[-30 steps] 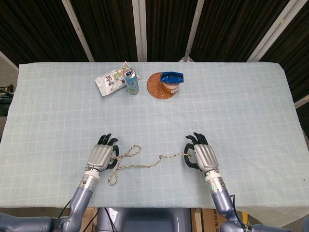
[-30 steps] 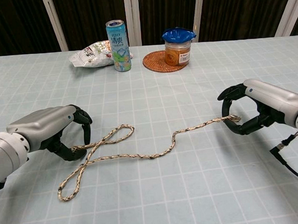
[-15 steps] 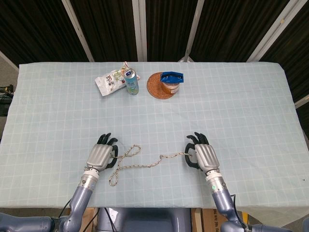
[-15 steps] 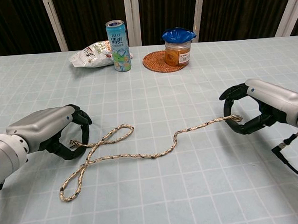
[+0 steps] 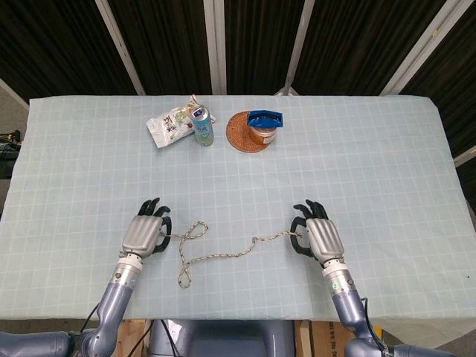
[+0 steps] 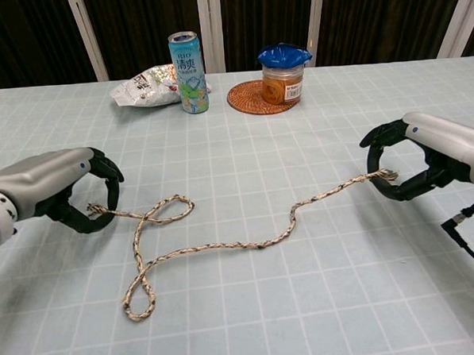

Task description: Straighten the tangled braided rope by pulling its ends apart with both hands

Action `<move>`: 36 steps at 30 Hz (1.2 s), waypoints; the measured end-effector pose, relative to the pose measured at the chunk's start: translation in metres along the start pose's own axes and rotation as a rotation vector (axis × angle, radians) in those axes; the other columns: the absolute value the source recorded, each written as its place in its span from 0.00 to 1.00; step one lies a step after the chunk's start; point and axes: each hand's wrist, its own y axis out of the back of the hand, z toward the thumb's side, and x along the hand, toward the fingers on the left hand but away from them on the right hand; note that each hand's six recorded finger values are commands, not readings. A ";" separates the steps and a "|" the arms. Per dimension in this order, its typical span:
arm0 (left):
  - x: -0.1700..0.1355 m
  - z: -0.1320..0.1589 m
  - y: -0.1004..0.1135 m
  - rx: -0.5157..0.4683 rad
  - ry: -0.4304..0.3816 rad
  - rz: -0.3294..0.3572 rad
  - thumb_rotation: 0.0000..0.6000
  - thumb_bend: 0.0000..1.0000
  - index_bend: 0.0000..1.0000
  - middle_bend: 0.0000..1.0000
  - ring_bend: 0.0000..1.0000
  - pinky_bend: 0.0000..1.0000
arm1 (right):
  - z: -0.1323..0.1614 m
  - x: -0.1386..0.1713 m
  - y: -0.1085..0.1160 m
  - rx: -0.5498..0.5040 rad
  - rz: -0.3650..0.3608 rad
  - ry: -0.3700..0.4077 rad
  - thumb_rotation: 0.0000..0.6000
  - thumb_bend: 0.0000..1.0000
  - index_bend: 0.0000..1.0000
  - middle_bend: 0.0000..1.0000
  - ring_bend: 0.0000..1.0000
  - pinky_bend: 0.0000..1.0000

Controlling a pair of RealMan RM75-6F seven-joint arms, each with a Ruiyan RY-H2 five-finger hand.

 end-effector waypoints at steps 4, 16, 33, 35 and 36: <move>-0.003 -0.013 0.020 -0.004 0.006 0.036 1.00 0.53 0.61 0.22 0.01 0.00 | -0.009 0.001 0.013 0.016 -0.020 -0.013 1.00 0.51 0.61 0.21 0.00 0.00; -0.021 -0.053 0.069 -0.041 0.055 0.117 1.00 0.53 0.61 0.22 0.01 0.00 | -0.041 0.009 0.047 0.044 -0.077 -0.073 1.00 0.51 0.61 0.21 0.00 0.00; -0.077 -0.142 0.108 -0.152 0.227 0.227 1.00 0.53 0.61 0.22 0.01 0.00 | -0.109 0.039 0.098 0.039 -0.168 -0.206 1.00 0.51 0.61 0.21 0.00 0.00; -0.085 -0.152 0.107 -0.149 0.245 0.231 1.00 0.53 0.61 0.22 0.01 0.00 | -0.116 0.043 0.100 0.042 -0.171 -0.219 1.00 0.51 0.61 0.21 0.00 0.00; -0.088 -0.155 0.106 -0.151 0.252 0.231 1.00 0.53 0.61 0.22 0.01 0.00 | -0.118 0.045 0.100 0.043 -0.171 -0.223 1.00 0.51 0.61 0.21 0.00 0.00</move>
